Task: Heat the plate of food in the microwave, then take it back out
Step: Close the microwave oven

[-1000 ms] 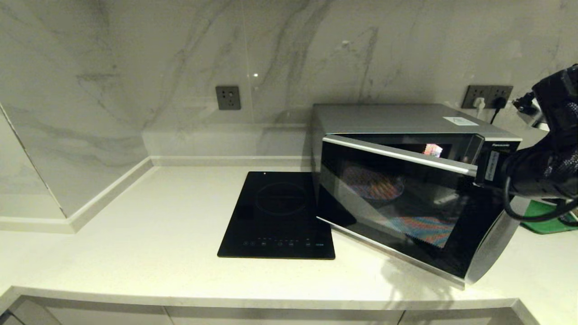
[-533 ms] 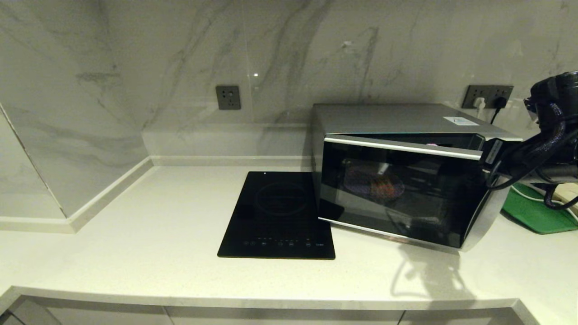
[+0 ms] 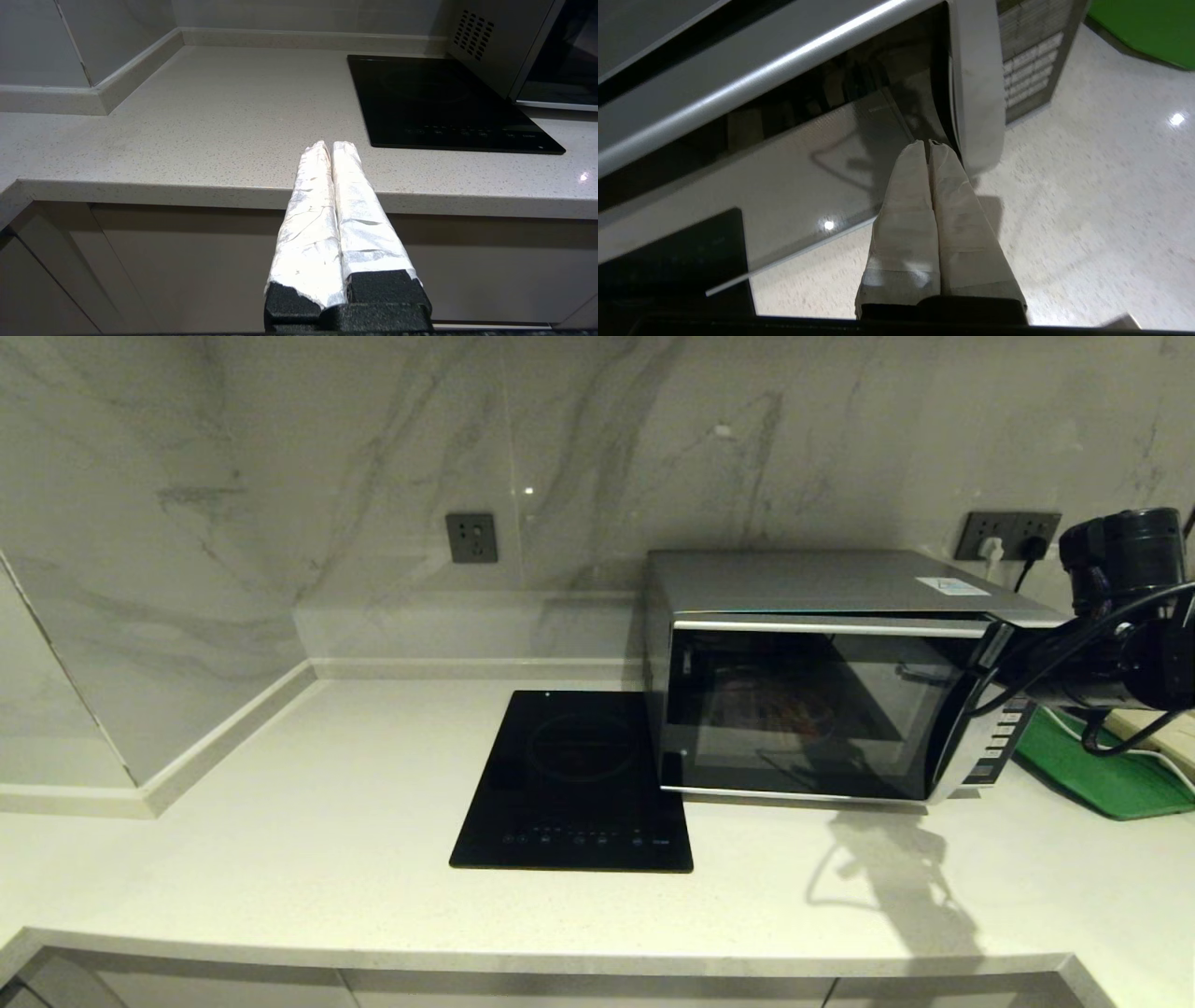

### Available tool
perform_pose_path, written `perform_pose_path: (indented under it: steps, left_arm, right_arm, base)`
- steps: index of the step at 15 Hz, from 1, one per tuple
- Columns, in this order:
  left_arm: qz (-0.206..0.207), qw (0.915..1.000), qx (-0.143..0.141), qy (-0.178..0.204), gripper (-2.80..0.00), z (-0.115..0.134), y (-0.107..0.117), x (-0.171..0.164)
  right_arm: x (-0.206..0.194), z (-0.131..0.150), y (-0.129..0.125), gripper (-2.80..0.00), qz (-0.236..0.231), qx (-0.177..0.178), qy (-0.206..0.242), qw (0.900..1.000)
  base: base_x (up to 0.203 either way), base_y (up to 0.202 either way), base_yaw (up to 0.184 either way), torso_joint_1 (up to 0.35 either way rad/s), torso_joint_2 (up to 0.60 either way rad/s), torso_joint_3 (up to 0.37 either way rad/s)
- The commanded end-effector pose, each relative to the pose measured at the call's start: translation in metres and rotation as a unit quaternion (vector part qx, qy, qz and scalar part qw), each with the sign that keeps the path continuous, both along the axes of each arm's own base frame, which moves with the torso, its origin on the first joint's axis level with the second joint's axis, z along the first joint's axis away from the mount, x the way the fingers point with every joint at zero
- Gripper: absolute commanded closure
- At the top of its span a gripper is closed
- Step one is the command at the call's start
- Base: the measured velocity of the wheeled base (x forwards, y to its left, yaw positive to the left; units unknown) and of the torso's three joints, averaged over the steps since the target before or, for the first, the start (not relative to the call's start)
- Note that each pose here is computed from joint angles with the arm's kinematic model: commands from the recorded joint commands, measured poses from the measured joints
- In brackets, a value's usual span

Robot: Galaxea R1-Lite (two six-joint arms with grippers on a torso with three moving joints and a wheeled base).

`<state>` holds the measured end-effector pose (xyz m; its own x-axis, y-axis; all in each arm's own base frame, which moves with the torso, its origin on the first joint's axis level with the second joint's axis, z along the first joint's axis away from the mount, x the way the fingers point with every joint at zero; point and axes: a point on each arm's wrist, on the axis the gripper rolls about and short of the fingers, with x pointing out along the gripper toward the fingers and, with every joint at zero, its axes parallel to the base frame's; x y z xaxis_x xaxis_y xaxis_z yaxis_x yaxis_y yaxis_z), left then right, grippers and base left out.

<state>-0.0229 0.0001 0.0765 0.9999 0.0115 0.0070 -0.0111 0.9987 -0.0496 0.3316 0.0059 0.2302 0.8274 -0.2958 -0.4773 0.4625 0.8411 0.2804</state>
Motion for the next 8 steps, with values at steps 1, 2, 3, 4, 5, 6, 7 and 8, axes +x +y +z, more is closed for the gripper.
perform_pose_path:
  steps: [1, 2, 3, 4, 5, 6, 7, 8]
  left_arm:
    - [0.000, 1.0000, -0.001, -0.001, 0.00, 0.000, 0.000, 0.000]
    - [0.000, 1.0000, -0.001, -0.001, 0.00, 0.000, 0.000, 0.000]
    - [0.000, 1.0000, -0.001, -0.001, 0.00, 0.000, 0.000, 0.000]
    - [0.000, 1.0000, -0.001, -0.001, 0.00, 0.000, 0.000, 0.000]
    - [0.000, 1.0000, -0.001, -0.001, 0.00, 0.000, 0.000, 0.000]
    - [0.000, 1.0000, -0.001, 0.000, 0.00, 0.000, 0.000, 0.000]
    - [0.000, 1.0000, -0.001, -0.001, 0.00, 0.000, 0.000, 0.000]
    - [0.000, 1.0000, -0.001, -0.001, 0.00, 0.000, 0.000, 0.000]
  right_arm:
    - [0.017, -0.011, 0.000, 0.00, -0.001, -0.003, -0.010, 1.000]
    - [0.022, -0.012, 0.001, 0.00, 0.000, -0.003, -0.017, 1.000]
    - [0.026, -0.014, 0.001, 0.00, 0.001, -0.003, -0.017, 1.000]
    - [0.031, -0.015, 0.001, 0.00, 0.001, -0.003, -0.020, 1.000]
    - [0.037, -0.016, 0.000, 0.00, -0.001, -0.004, -0.021, 1.000]
    - [0.041, -0.015, -0.001, 0.00, -0.002, -0.004, -0.024, 1.000]
    - [0.044, -0.015, -0.001, 0.00, -0.003, -0.003, -0.027, 1.000]
    - [0.047, -0.015, -0.001, 0.00, -0.003, -0.003, -0.030, 1.000]
  base:
    - [0.000, 0.000, 0.000, 0.000, 0.00, 0.000]
    - [0.000, 0.000, 0.000, 0.000, 0.00, 0.000]
    - [0.000, 0.000, 0.000, 0.000, 0.00, 0.000]
    - [0.000, 0.000, 0.000, 0.000, 0.00, 0.000]
    - [0.000, 0.000, 0.000, 0.000, 0.00, 0.000]
    - [0.000, 0.000, 0.000, 0.000, 0.00, 0.000]
    - [0.000, 0.000, 0.000, 0.000, 0.00, 0.000]
    - [0.000, 0.000, 0.000, 0.000, 0.00, 0.000]
